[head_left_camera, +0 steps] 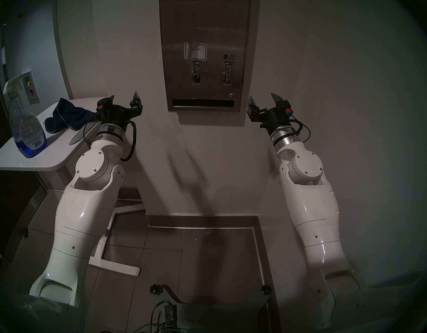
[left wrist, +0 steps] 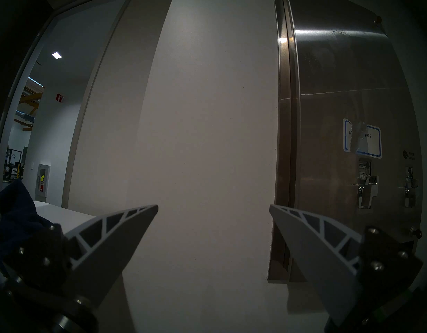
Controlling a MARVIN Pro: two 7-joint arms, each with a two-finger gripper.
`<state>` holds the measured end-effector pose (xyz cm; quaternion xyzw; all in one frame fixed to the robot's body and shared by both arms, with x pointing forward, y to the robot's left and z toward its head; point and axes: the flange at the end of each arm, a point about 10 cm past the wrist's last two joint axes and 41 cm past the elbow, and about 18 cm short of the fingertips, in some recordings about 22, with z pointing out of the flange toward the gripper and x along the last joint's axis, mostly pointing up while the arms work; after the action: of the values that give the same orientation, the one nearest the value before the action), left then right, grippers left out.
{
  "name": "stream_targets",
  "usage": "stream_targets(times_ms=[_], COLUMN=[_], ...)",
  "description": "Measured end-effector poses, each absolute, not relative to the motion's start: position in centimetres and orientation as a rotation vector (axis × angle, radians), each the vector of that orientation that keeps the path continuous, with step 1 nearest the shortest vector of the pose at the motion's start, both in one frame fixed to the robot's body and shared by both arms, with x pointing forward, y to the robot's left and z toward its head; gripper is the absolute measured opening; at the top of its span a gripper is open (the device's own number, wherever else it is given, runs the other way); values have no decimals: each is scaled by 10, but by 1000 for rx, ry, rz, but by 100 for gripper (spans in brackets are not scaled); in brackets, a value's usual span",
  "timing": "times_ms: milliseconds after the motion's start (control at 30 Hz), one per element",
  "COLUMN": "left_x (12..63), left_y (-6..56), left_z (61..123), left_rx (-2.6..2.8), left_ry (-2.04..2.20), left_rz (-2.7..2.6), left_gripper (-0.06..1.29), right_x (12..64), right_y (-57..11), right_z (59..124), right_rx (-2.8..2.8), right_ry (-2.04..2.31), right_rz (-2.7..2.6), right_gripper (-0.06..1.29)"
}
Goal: Pick up the cleaner bottle and spray the cleaner onto the surface
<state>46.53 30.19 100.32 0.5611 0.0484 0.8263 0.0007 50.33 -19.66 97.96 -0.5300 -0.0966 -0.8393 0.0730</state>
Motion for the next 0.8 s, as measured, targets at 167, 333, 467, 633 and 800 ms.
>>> stream_targets(times_ms=[167, 333, 467, 633, 800], left_x=[463, 458, 453, 444, 431], left_y=[304, 313, 327, 349, 376], left_z=[1019, 1043, 1067, 1103, 1141], left_rx=[1740, 1704, 1665, 1603, 1558], left_ry=[106, 67, 56, 60, 71], left_rz=[2597, 2631, 2681, 2765, 2864], left_gripper=[126, 126, 126, 126, 126], right_x=[503, 504, 504, 504, 504], right_y=[-197, -197, -197, -197, -197], right_z=[979, 978, 977, 976, 976], right_rx=[-1595, -1598, -1599, -1602, -1604], right_ry=[-289, -288, -287, -285, -284], right_rz=[-2519, -2517, -2516, -2514, -2513], right_gripper=[124, 124, 124, 124, 124])
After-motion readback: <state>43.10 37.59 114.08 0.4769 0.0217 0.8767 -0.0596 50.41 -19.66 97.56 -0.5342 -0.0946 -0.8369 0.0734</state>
